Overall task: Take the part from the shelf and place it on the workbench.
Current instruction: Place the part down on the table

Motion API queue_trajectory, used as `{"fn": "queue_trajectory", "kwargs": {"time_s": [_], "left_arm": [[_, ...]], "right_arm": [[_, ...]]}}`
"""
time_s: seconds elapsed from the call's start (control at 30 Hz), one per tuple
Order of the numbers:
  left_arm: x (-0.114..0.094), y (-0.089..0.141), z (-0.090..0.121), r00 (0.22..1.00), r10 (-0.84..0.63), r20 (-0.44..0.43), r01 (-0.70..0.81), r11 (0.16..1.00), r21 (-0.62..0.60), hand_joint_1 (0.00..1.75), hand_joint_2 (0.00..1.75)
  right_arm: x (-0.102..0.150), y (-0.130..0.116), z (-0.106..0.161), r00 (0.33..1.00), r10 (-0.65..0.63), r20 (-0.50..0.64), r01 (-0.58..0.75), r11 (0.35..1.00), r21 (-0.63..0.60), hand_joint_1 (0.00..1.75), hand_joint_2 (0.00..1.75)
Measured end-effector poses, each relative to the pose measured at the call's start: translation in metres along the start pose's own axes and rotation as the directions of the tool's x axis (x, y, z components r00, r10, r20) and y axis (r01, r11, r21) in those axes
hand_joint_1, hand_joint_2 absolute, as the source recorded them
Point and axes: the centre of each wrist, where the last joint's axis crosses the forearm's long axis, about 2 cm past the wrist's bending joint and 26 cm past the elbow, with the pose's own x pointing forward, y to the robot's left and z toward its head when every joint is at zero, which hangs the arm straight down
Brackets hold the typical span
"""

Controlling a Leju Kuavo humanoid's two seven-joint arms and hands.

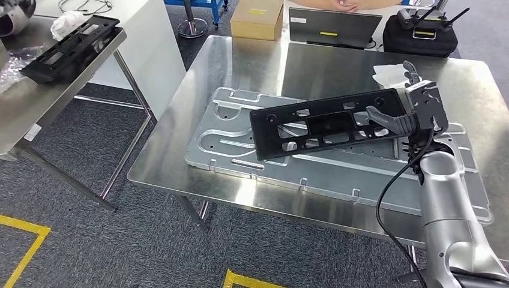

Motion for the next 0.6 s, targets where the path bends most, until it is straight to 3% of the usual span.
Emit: {"fn": "queue_trajectory", "kwargs": {"time_s": [0.3, 0.53, 0.6], "left_arm": [[0.002, 0.0, -0.001, 1.0, 0.008, 0.014, -0.008, 1.0, 0.004, 0.0, 0.0], [0.001, -0.004, 0.0, 1.0, 0.01, 0.016, -0.011, 1.0, 0.008, 0.0, 0.0], [0.001, -0.004, 0.0, 1.0, 0.011, 0.017, -0.011, 1.0, 0.013, 0.0, 0.0]], "right_arm": [[0.019, -0.034, 0.003, 0.989, -0.074, 0.126, 0.084, 0.993, -0.08, 0.0, 1.75], [0.015, -0.048, 0.011, 0.987, -0.06, 0.147, 0.074, 0.992, -0.097, 0.0, 1.75], [0.015, -0.049, 0.012, 0.985, -0.057, 0.161, 0.075, 0.992, -0.106, 0.0, 0.87]]}}
